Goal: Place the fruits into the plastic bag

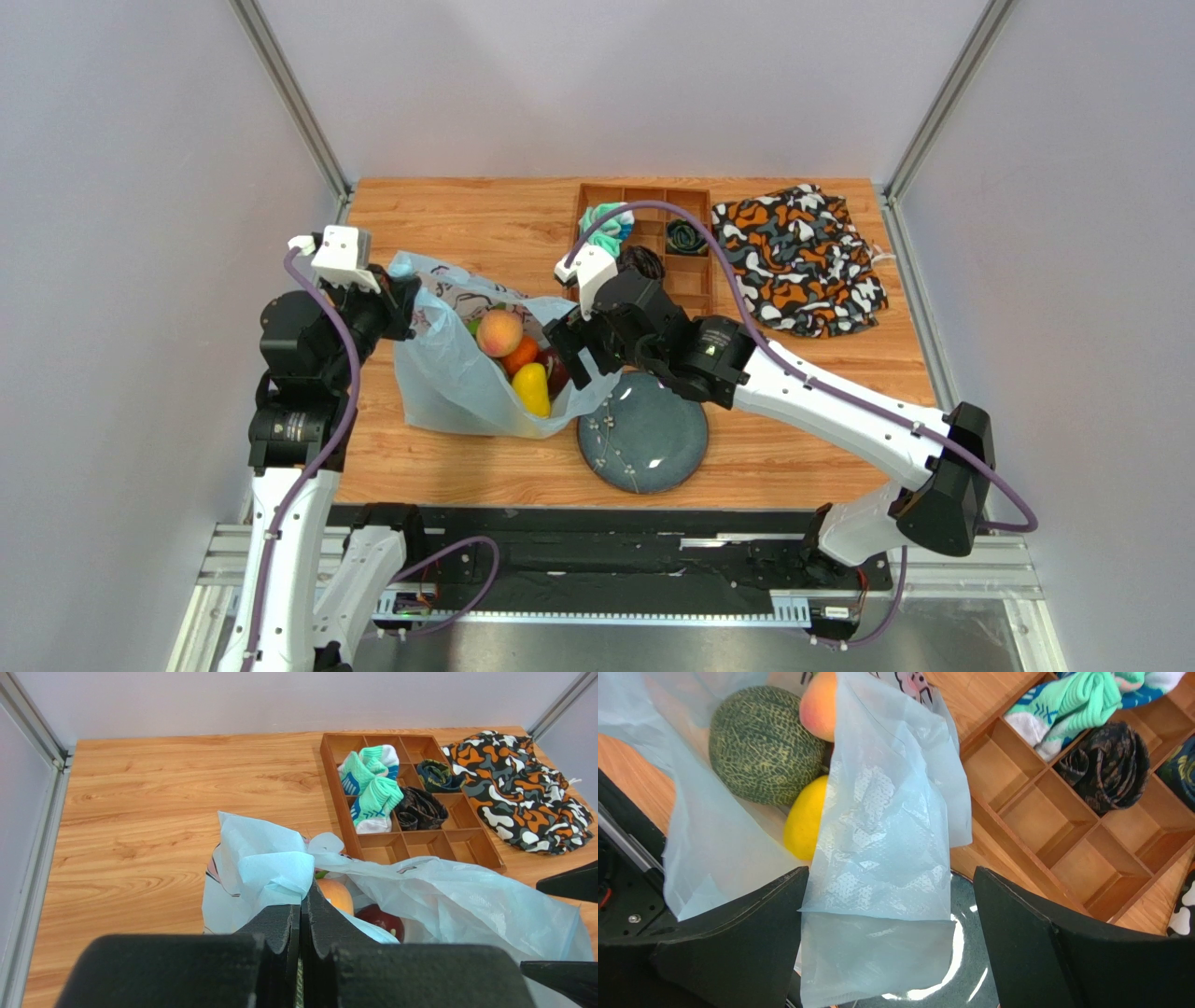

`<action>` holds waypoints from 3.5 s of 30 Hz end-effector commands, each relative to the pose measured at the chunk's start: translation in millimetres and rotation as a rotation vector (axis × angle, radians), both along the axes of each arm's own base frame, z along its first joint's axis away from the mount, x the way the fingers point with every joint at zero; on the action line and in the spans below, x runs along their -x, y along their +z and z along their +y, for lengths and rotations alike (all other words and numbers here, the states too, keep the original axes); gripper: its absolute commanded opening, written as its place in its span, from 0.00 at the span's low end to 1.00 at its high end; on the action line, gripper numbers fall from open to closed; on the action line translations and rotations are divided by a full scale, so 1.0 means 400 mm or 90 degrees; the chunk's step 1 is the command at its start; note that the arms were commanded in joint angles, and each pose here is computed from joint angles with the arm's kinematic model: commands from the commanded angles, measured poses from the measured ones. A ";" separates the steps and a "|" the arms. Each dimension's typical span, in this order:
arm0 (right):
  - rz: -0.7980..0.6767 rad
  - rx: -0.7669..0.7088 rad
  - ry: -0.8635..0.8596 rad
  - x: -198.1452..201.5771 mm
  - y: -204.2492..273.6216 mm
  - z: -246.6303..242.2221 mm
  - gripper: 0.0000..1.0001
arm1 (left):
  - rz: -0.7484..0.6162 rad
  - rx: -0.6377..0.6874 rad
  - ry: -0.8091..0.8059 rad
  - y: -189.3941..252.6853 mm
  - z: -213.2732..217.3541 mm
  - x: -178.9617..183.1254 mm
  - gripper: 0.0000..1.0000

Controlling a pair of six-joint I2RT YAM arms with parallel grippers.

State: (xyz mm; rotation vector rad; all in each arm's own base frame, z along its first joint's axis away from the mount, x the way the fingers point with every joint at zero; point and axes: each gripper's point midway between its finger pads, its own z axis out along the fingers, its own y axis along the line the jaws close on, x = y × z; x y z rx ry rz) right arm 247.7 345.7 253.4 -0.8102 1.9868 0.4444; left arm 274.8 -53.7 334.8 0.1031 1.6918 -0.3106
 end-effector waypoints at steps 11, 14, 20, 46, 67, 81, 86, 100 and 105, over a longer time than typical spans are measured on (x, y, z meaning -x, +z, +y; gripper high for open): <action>0.014 -0.023 -0.025 -0.013 0.017 -0.029 0.09 | -0.011 0.058 0.000 0.028 -0.014 -0.008 0.00; -0.050 -0.031 -0.008 -0.047 0.139 -0.016 0.00 | -0.042 0.142 -0.028 0.097 -0.044 -0.014 0.00; -0.196 -0.160 -0.003 -0.119 0.481 0.022 0.00 | -0.122 0.242 -0.011 0.317 0.012 -0.033 0.00; -0.088 -0.190 -0.027 -0.239 0.353 0.115 0.00 | 0.031 0.276 0.101 0.094 0.140 -0.130 0.00; -0.081 -0.210 -0.010 -0.215 0.370 0.101 0.64 | 0.039 0.188 0.137 0.109 0.159 -0.068 0.81; -0.081 -0.338 -0.024 -0.194 0.452 -0.041 0.86 | -0.058 0.070 0.134 0.184 0.147 0.046 0.94; -0.122 -0.310 -0.148 -0.233 0.401 -0.195 0.86 | -0.085 0.026 0.062 0.202 0.102 0.071 0.94; -0.270 -0.270 -0.375 -0.159 0.301 -0.504 0.86 | -0.103 0.035 0.017 0.225 0.061 0.106 0.96; -0.274 -0.259 -0.390 -0.156 0.284 -0.520 0.86 | -0.110 0.035 0.016 0.227 0.058 0.112 0.96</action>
